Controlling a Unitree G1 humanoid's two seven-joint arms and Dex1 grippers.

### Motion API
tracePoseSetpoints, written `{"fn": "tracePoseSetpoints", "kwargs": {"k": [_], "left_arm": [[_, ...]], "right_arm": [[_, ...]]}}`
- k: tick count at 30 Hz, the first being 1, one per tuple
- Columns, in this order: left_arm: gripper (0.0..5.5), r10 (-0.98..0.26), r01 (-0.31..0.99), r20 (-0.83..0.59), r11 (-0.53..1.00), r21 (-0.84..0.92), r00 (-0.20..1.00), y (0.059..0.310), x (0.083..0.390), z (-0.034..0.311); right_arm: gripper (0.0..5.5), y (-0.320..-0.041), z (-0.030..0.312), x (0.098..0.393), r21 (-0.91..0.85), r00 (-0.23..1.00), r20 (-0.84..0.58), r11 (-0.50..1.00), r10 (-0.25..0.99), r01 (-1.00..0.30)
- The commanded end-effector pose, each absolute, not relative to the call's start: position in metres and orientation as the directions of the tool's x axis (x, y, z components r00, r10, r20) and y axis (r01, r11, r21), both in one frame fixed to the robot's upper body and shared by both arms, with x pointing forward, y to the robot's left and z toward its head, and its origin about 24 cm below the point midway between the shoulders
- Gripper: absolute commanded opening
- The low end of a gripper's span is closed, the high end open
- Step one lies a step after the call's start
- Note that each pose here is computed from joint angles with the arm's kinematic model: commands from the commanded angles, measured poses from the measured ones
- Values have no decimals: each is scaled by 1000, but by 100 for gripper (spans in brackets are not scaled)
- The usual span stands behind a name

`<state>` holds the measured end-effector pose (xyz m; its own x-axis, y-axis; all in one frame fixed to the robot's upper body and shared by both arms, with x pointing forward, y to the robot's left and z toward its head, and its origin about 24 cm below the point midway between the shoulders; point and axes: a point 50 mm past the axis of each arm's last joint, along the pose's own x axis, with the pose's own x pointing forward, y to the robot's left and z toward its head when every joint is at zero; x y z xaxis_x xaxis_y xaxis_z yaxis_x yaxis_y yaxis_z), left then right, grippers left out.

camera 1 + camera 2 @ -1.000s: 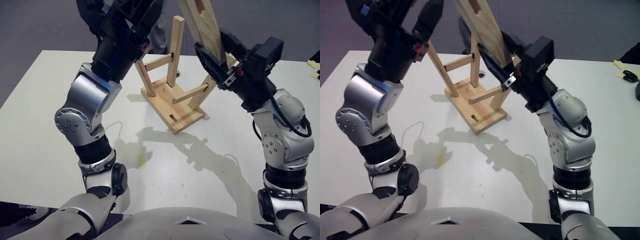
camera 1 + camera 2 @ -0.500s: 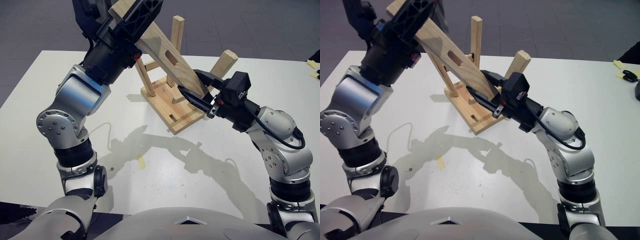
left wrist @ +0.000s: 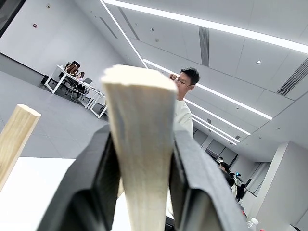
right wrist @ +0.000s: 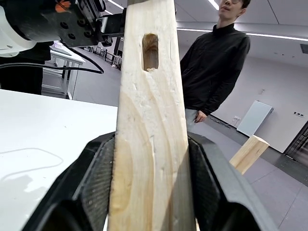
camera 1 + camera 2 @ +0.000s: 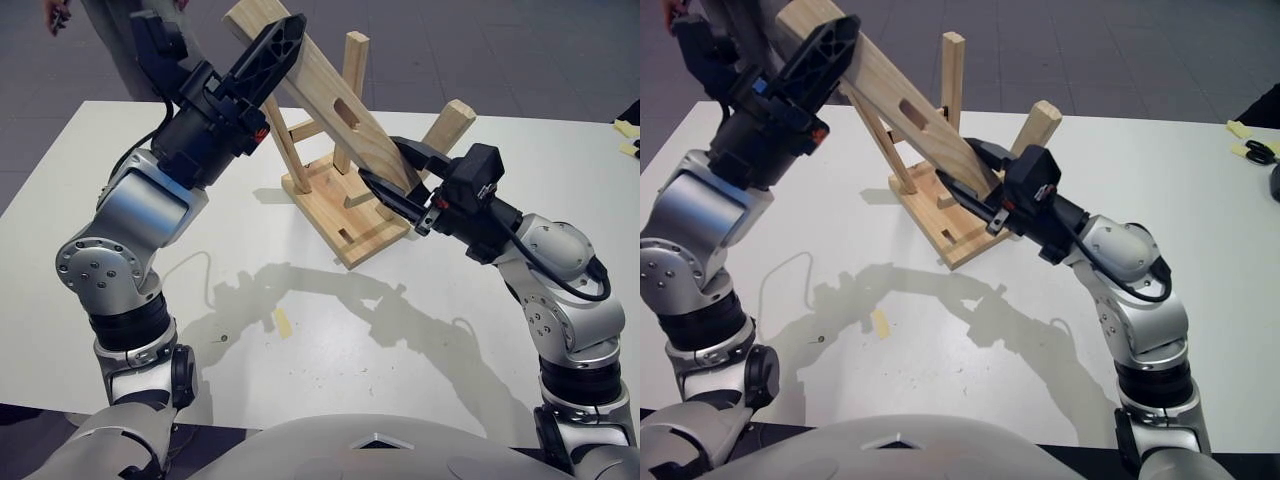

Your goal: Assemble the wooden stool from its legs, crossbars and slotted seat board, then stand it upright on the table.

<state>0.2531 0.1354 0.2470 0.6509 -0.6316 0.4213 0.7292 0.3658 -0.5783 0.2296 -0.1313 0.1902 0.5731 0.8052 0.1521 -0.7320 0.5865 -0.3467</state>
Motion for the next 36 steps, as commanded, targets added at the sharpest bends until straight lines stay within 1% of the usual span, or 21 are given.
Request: {"fn": "tracePoseSetpoints", "kwargs": {"k": [1,4,5,6,8,9,11,13,15,16,17,18,19,21,23,26,28,30,33,35,36], "left_arm": [[109,-627,754,456,356,-552,631,132,253,256],[109,-613,748,462,364,-554,641,135,255,257],[109,-602,742,460,381,-552,652,137,256,257],[107,-585,732,460,402,-550,667,140,259,258],[104,-509,686,461,494,-534,726,151,267,264],[104,-487,668,457,562,-488,744,155,268,268],[104,-487,664,461,629,-404,742,159,267,273],[104,-475,660,477,651,-374,739,169,266,279],[104,-409,629,519,681,-374,751,188,267,289],[104,-377,618,545,692,-372,749,196,266,295],[104,-355,617,569,694,-371,742,201,265,300],[104,-340,620,588,688,-376,734,204,264,304],[104,-329,621,599,685,-380,730,206,264,306],[104,-333,582,565,738,-342,755,206,267,301],[104,-375,529,490,818,-225,787,198,269,292],[104,-503,519,335,853,48,796,176,269,270],[104,-551,515,201,832,205,810,167,271,245],[104,-576,537,128,807,247,807,160,269,226],[104,-569,537,112,813,224,815,153,267,210],[104,-548,519,122,830,203,828,152,268,205],[104,-540,512,129,836,196,832,151,269,205]], "right_arm": [[206,-133,188,230,-345,578,138,586,804,-733],[206,-133,187,230,-346,586,135,592,799,-728],[244,-133,186,231,-318,594,134,602,794,-733],[259,-134,186,231,-289,601,135,611,788,-737],[294,-139,189,236,-167,622,159,642,767,-748],[314,-143,194,241,-104,641,185,663,745,-741],[343,-152,209,251,33,670,262,688,694,-725],[379,-163,232,261,160,691,361,688,627,-708],[408,-183,257,280,244,748,441,735,497,-632],[429,-194,266,290,271,779,458,768,428,-581],[436,-203,272,298,282,810,460,805,363,-521],[461,-211,276,306,284,837,452,840,308,-462],[475,-218,277,316,275,858,441,870,264,-409],[503,-230,269,340,219,903,384,931,193,-292],[536,-235,252,359,128,934,319,969,160,-210],[540,-235,216,372,41,965,200,982,172,-184],[540,-232,195,367,-3,967,153,979,203,-205],[540,-230,180,357,-20,968,120,976,219,-218],[540,-224,160,334,-23,967,63,969,245,-244],[540,-214,151,314,25,962,27,962,272,-273],[540,-211,149,305,78,962,15,959,272,-272]]}}
